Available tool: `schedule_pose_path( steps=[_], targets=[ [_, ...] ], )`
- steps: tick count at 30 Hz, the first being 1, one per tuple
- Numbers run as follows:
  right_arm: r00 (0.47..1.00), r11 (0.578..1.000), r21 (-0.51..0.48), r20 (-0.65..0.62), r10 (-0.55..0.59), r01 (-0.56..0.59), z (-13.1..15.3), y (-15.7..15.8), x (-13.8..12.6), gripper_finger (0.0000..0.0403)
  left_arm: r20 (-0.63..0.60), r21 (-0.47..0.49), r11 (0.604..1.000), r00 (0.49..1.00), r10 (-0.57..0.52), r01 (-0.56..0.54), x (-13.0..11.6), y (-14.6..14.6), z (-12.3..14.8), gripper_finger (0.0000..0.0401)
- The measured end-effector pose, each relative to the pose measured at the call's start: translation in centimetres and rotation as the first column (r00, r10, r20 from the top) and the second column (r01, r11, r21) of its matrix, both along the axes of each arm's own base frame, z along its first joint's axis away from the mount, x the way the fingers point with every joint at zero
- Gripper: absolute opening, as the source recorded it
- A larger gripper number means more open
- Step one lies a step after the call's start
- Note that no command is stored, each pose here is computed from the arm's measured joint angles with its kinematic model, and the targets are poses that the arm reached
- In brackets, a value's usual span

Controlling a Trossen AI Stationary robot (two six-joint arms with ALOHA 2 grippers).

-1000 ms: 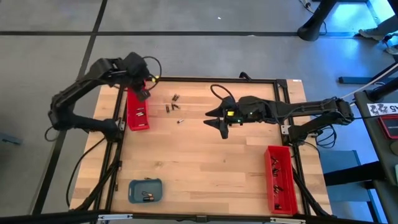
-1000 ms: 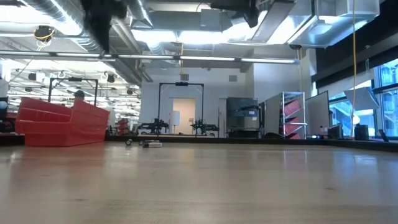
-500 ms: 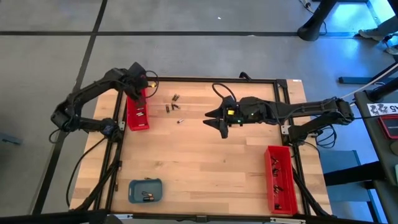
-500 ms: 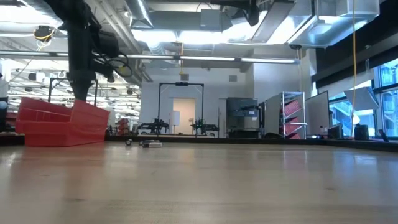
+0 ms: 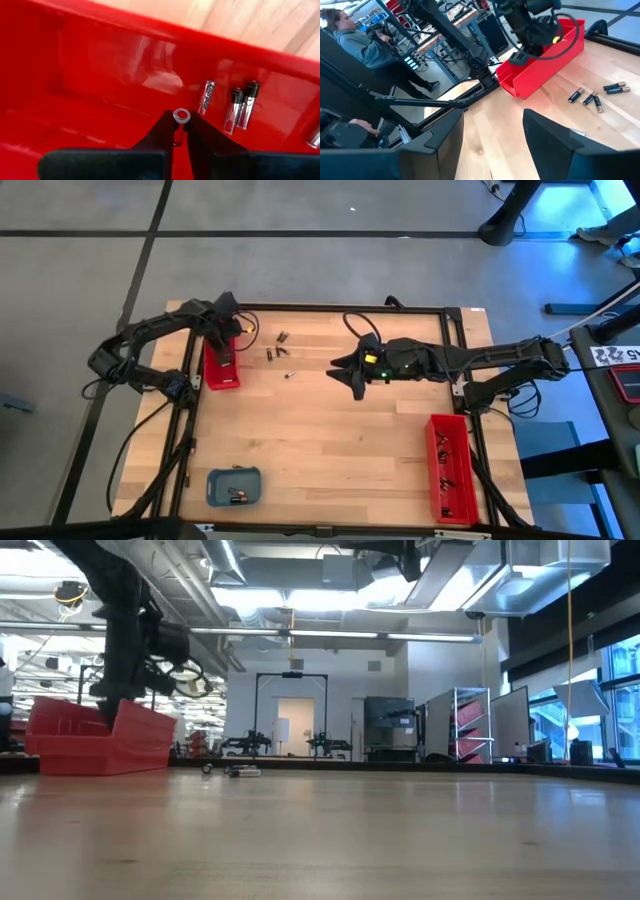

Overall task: Sort batteries
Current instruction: Put the silver battery into the top red bin

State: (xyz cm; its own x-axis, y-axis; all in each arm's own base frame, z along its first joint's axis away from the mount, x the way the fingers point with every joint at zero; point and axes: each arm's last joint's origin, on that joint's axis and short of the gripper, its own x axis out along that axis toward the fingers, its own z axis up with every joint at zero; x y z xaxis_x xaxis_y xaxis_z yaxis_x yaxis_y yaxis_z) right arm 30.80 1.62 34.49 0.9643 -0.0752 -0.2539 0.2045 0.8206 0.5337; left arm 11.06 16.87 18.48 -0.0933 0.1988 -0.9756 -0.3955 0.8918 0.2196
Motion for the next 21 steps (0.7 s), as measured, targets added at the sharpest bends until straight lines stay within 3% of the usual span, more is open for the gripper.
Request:
schedule_pose_path(
  steps=[15,21],
  targets=[
    [0.996,0.998,0.029,0.066,-0.057,0.056,0.6,-0.1,0.1,0.0205,-0.007,0.004,0.997,0.997,-0.072,0.072,-0.4,-0.5,-2.8,0.0043],
    [0.994,0.996,0.024,0.065,-0.084,0.083,0.6,-0.2,0.1,0.0205,-0.01,-0.004,0.998,0.998,-0.061,0.061,-0.4,-0.6,-2.8,0.0106]
  ],
)
